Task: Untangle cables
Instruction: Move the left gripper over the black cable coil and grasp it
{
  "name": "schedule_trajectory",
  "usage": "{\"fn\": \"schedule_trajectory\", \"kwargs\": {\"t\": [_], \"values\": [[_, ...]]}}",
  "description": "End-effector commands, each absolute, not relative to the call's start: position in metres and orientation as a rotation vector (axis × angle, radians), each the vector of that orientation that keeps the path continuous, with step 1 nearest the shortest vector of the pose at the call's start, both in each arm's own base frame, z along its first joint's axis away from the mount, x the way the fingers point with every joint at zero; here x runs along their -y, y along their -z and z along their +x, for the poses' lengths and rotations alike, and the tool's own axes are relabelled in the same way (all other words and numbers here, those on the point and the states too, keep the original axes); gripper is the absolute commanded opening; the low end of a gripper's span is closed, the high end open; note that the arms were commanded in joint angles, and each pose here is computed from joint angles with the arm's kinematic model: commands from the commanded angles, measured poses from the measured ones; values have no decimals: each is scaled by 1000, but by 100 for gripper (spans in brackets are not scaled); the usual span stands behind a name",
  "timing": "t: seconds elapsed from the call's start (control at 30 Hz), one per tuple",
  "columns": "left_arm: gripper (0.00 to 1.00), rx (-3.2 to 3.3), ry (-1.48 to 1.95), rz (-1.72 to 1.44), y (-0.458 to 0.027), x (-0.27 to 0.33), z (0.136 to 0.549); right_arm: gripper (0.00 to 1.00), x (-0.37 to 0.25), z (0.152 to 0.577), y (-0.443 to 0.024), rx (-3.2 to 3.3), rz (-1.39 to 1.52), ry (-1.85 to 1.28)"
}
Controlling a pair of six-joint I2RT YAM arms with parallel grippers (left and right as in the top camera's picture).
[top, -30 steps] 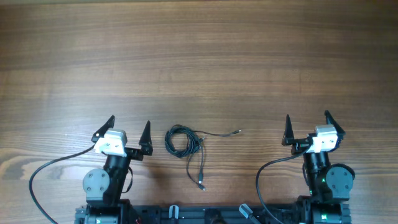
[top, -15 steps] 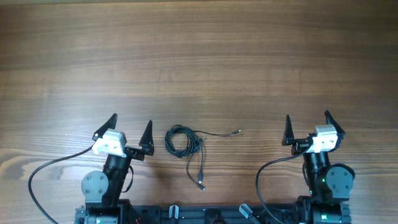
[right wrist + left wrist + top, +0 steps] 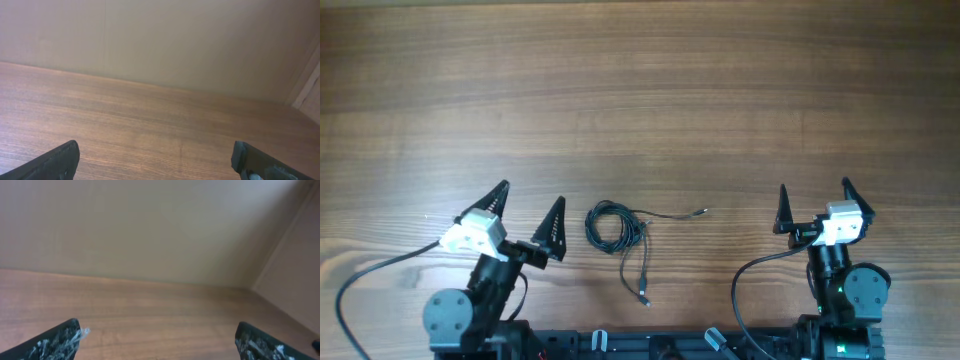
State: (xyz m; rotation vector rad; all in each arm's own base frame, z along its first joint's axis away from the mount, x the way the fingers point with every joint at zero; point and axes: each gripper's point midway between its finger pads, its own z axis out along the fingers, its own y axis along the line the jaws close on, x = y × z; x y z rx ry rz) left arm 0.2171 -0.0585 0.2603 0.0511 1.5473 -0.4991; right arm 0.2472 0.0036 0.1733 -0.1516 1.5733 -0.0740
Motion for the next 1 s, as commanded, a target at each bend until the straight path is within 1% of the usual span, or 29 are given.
{"fn": "schedule_trajectory", "kwargs": {"t": [0.0, 0.2, 0.4, 0.5, 0.53, 0.63, 0.83, 0.93, 0.97], "values": [[100, -1593, 530, 32, -288, 60, 216, 100, -8, 246, -177, -1553, -178, 70], [100, -1839, 569, -44, -313, 61, 227, 100, -8, 246, -177, -1553, -178, 70], [100, -2107, 648, -89, -312, 73, 239, 100, -8, 246, -177, -1553, -178, 70], [100, -2190, 727, -55, -309, 88, 246, 100, -8, 246, -177, -1553, -178, 70], [100, -2208, 817, -2, -307, 103, 251, 100, -8, 246, -177, -1553, -178, 70], [100, -2272, 916, 29, -294, 118, 255, 100, -8, 246, -177, -1553, -178, 70], [99, -2411, 953, -23, -260, 122, 272, 100, -8, 246, -177, -1553, -178, 70], [100, -2473, 958, -100, -244, 121, 281, 100, -8, 246, -177, -1552, -178, 70], [100, -2512, 942, -183, -234, 117, 285, 100, -8, 246, -177, -1552, -178, 70]]}}
